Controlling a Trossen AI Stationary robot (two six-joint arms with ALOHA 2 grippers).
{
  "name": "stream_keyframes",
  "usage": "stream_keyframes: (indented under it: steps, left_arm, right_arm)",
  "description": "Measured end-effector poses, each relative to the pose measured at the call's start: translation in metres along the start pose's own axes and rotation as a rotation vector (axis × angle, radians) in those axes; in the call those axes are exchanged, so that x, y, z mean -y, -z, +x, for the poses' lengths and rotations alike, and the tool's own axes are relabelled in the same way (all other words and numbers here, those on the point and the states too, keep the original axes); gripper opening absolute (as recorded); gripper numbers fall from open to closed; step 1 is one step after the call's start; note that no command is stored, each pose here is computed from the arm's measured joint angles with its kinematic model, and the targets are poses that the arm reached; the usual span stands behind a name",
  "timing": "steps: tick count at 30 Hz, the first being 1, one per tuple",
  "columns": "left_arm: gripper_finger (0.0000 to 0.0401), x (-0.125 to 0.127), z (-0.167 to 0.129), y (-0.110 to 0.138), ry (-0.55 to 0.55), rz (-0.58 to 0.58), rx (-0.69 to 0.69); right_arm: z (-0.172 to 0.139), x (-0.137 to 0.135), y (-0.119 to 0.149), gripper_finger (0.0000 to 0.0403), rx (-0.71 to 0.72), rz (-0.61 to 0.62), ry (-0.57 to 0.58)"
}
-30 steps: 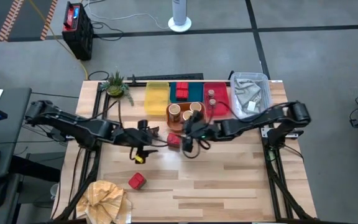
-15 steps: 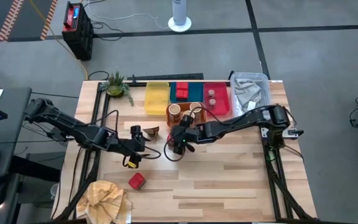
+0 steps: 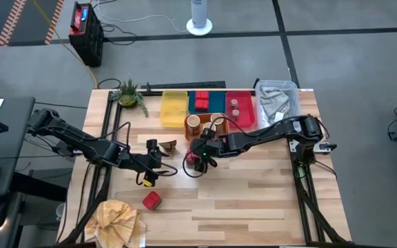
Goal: Sort spices by type
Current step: Put the red seasoning can into the blue bin
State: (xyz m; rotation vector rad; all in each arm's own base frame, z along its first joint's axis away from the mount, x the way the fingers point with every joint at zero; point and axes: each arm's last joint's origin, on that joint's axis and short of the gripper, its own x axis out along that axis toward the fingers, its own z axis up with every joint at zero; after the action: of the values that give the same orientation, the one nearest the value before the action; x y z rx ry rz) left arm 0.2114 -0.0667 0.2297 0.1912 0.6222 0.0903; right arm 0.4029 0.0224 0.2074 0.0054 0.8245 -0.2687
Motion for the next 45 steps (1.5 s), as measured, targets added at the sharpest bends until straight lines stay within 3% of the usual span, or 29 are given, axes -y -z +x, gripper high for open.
stream_keyframes:
  steps: [11, 21, 28, 33, 39, 45]
  left_arm:
    - [0.0281, 0.000, 0.000, 0.000, 0.000, 0.000, -0.002]
    - [0.0281, 0.000, 0.000, 0.000, 0.001, -0.017, 0.002]
    - [0.0281, 0.000, 0.000, 0.001, 0.004, -0.024, -0.014]
    - [0.0281, 0.000, 0.000, 0.000, 0.005, -0.019, -0.005]
    - [0.0281, 0.000, 0.000, 0.000, 0.005, -0.027, -0.004]
    - [0.0281, 0.001, 0.001, -0.002, 0.003, -0.053, 0.019]
  right_arm:
    - [-0.015, -0.010, -0.017, 0.0324, 0.040, -0.009, -0.031]
    - [0.025, -0.015, 0.003, 0.0324, -0.060, -0.048, -0.024]
    - [0.030, -0.016, 0.008, 0.0322, -0.083, -0.057, -0.021]
    - [0.031, -0.018, 0.008, 0.0300, -0.081, -0.060, -0.026]
    - [0.031, -0.017, 0.008, 0.0238, -0.079, -0.050, -0.024]
    - [0.013, -0.013, 0.002, 0.0236, -0.075, -0.026, -0.026]
